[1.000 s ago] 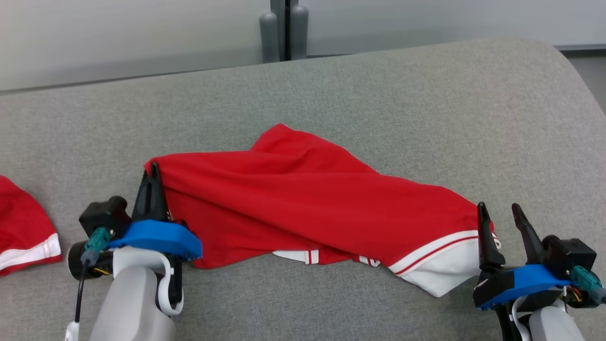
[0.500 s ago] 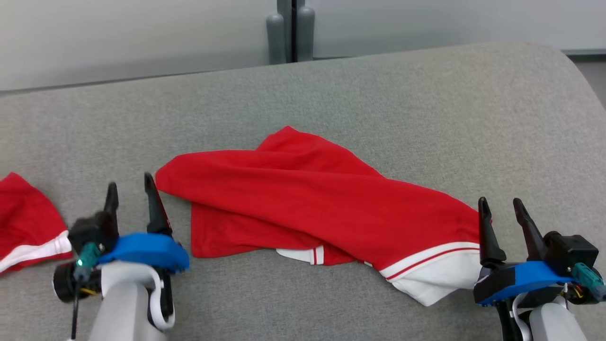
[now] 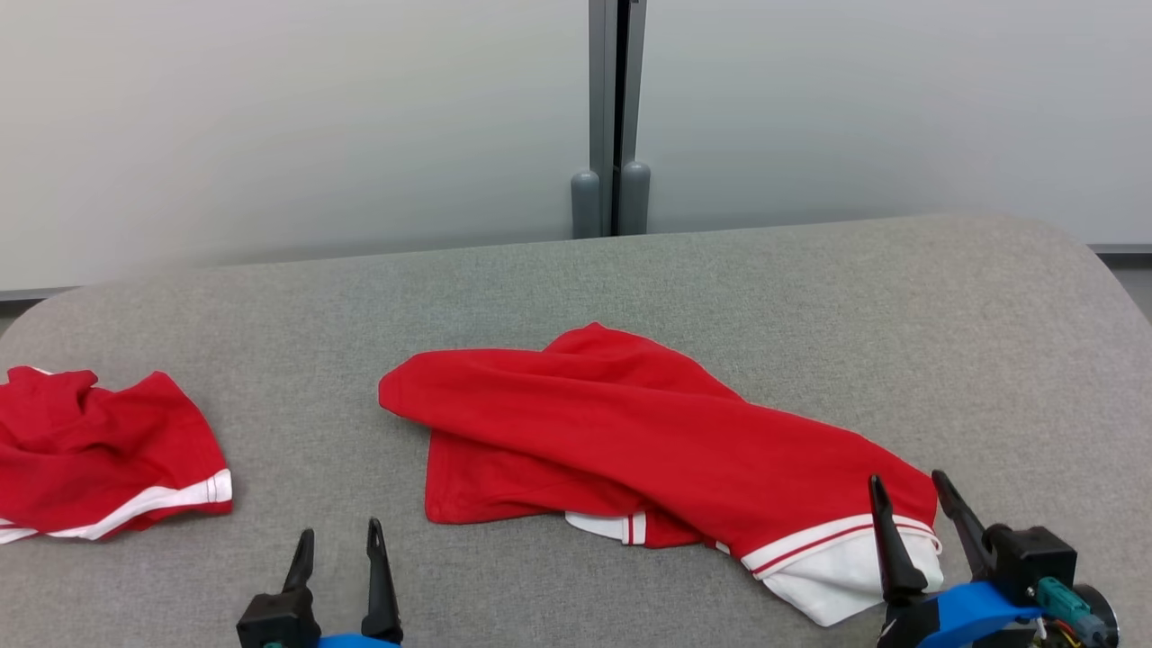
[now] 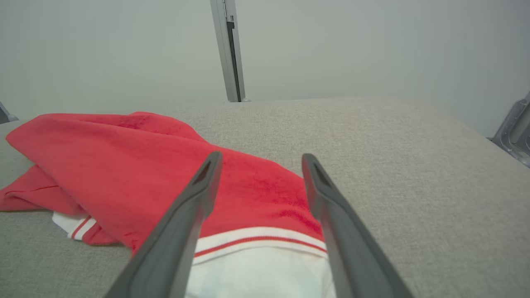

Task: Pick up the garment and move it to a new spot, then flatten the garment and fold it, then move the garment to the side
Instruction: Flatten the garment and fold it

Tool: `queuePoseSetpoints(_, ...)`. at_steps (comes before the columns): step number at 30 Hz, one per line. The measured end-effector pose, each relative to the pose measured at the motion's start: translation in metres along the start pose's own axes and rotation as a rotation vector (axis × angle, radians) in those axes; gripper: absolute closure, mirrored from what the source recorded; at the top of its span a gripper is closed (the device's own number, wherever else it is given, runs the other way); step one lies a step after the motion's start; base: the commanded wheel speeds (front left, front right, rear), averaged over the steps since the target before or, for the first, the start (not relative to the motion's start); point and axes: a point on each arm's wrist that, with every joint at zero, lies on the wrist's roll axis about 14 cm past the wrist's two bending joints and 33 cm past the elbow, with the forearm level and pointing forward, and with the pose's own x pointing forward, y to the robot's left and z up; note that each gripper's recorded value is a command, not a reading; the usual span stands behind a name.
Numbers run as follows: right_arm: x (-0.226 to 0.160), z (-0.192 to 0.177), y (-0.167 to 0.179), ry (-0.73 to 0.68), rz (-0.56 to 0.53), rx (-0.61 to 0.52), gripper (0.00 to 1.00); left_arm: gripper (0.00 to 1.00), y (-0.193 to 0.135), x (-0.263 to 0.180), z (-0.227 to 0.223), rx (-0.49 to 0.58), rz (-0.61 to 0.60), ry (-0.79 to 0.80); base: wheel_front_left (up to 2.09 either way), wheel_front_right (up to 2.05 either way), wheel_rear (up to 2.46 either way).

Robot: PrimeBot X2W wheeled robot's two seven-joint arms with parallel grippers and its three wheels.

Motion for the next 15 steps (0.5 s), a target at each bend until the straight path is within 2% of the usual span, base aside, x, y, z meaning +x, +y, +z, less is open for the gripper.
queuePoseSetpoints(6, -0.012, -0.007, -0.001, 0.018, -0.003, -0.003, 0.00, 0.00, -0.005, -0.013, -0.008, 0.009, -0.015, 0.017, 0.00, 0.00, 0.00)
queuePoseSetpoints(15, -0.014, -0.020, -0.007, 0.059, -0.022, -0.009, 0.00, 0.00, -0.017, -0.007, -0.022, -0.001, -0.065, 0.068, 0.00, 0.00, 0.00)
